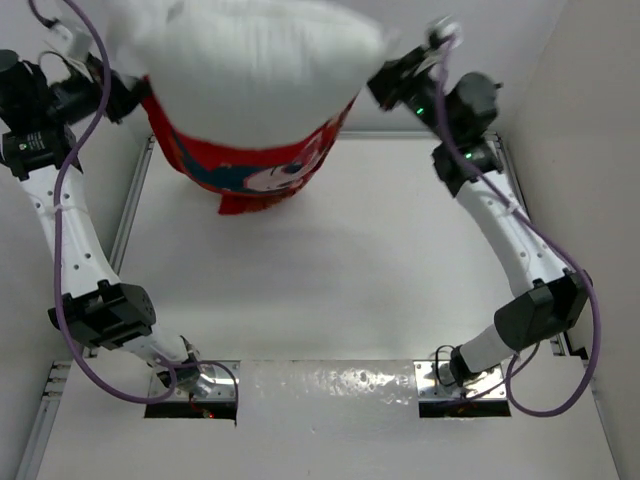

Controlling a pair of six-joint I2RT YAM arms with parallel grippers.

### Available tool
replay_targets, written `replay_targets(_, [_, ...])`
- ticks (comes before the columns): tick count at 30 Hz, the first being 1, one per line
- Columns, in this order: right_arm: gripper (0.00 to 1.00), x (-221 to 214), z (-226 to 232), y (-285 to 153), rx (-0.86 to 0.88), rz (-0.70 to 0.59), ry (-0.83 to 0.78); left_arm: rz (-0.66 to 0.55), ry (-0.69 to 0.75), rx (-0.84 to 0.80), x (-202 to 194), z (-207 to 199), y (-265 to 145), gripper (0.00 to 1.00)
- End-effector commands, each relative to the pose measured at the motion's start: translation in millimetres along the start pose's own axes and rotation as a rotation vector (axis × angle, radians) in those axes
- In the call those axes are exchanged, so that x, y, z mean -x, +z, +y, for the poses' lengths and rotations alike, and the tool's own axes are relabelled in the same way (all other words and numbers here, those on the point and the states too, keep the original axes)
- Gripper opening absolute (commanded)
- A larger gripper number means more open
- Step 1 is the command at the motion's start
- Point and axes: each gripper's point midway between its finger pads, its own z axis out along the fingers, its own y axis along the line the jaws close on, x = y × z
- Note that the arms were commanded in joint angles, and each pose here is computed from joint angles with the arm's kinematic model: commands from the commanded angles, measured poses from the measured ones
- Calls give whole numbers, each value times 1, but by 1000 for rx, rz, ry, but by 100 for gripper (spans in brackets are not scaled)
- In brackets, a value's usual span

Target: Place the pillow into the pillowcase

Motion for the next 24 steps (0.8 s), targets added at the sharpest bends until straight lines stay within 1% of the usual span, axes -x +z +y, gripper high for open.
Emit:
replay_targets(1, [0,116,-20,-10,16,-250,278,-311,-31,-155,118,-31,-21,0])
replay_targets(2, [0,117,-26,-9,24,-249,361,-317,-174,-167,122,-29,-20,0])
replay_targets(3, [0,110,-37,-7,20,-240,378,-332,-199,-159,128,-18,-16,0])
replay_targets(4, [0,112,-37,-6,19,-245,387,-336,-226,-161,132,-17,-16,0])
replay_targets(5, [0,111,-39,-6,8,-232,403,-354,-238,-169,145,-20,-19,0])
replay_targets(6, [0,124,-36,-5,16,-248,392,-355,-243,-178,145,-15,-17,0])
replay_targets(7, [0,134,-35,-6,14,-257,380,-368,-208,-184,153,-17,-19,0])
replay_targets(8, [0,139,-35,-6,3,-249,368,-403,-151,-184,176,-29,-28,0])
replay_targets(9, [0,151,-31,-8,9,-265,349,-422,-133,-178,182,-26,-28,0])
replay_targets(10, [0,175,-25,-14,13,-296,321,-449,-86,-178,194,-32,-33,0])
replay_targets(12, [0,189,-19,-23,8,-321,290,-501,-9,-156,213,-45,-43,0])
replay_targets(13, [0,186,-19,-33,-19,-341,293,-509,-3,-140,211,-46,-43,0])
replay_targets(14, [0,181,-19,-36,-22,-350,302,-508,-81,-114,192,-28,-34,0])
replay_targets(15, [0,197,-16,-40,-18,-394,281,-595,-44,-73,211,-34,-45,0])
replay_targets(16, [0,195,-31,-29,-70,-365,287,-646,37,-50,223,-32,-49,0])
replay_targets(17, [0,220,-36,-28,-101,-390,183,-767,209,-20,280,-69,-80,0])
replay_targets(18, [0,306,-4,-55,-55,-551,74,-791,214,12,283,-44,-74,0])
replay_targets(19, [0,301,-20,-43,-93,-543,79,-842,335,18,300,-62,-87,0])
replay_targets(20, [0,317,-10,-55,-90,-566,44,-845,375,24,303,-68,-91,0])
replay_targets(21, [0,287,-19,-46,-112,-476,83,-821,372,19,304,-84,-96,0])
replay_targets(22, [0,260,-22,-45,-119,-407,109,-724,139,21,249,-26,-58,0])
replay_targets(23, [0,177,-27,-51,-163,-271,205,-742,154,-23,247,-59,-63,0])
replay_targets(24, [0,175,-24,-60,-164,-338,200,-761,147,-32,238,-53,-59,0])
